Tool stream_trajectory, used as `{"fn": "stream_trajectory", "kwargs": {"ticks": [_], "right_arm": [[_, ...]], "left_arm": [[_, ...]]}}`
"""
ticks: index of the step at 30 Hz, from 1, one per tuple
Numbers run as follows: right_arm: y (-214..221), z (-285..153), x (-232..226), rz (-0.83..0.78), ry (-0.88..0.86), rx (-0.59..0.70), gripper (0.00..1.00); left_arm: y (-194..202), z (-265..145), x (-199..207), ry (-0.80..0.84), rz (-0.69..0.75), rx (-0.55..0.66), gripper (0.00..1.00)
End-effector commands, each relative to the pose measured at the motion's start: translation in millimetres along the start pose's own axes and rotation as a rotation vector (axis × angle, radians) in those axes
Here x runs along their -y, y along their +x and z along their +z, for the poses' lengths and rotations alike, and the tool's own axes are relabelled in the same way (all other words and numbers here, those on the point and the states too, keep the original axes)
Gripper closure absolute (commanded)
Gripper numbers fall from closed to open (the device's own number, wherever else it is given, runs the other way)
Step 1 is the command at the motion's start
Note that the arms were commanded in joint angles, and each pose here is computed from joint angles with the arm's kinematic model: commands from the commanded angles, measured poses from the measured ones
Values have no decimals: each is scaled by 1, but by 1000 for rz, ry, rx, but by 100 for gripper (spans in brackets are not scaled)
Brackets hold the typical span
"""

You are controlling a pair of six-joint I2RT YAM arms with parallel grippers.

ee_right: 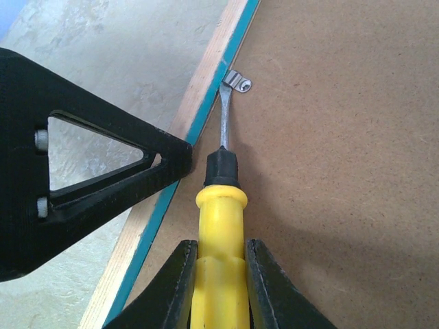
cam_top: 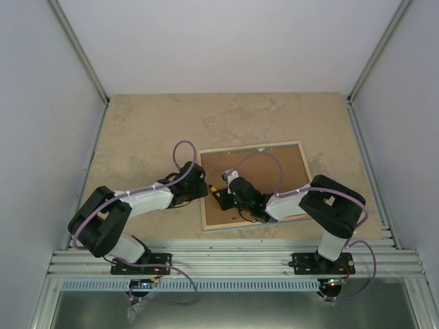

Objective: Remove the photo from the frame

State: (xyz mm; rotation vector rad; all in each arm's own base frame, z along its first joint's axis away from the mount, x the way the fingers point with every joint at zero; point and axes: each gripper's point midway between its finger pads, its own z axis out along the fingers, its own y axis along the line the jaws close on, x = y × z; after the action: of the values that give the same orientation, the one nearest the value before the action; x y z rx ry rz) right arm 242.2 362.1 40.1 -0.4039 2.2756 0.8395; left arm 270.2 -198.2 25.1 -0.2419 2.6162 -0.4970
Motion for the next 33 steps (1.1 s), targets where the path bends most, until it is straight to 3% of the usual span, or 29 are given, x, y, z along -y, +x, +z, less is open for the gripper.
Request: {"fn": "stream_trajectory", "kwargs": {"ticks": [1, 13, 21, 33], "right_arm": [[-5, 8, 4, 48, 25, 65, 100], [-37, 20, -17, 86, -31, 206, 100], [-39, 25, -18, 76, -25, 196, 100], [-72, -31, 7, -87, 106, 260, 100]], "left_arm": [[34, 6, 8, 81, -16, -139, 100], [46, -2, 25, 185, -27, -176, 100], [45, -4, 19, 169, -44, -154, 100], [28, -5, 5, 76, -106, -64, 100]]}}
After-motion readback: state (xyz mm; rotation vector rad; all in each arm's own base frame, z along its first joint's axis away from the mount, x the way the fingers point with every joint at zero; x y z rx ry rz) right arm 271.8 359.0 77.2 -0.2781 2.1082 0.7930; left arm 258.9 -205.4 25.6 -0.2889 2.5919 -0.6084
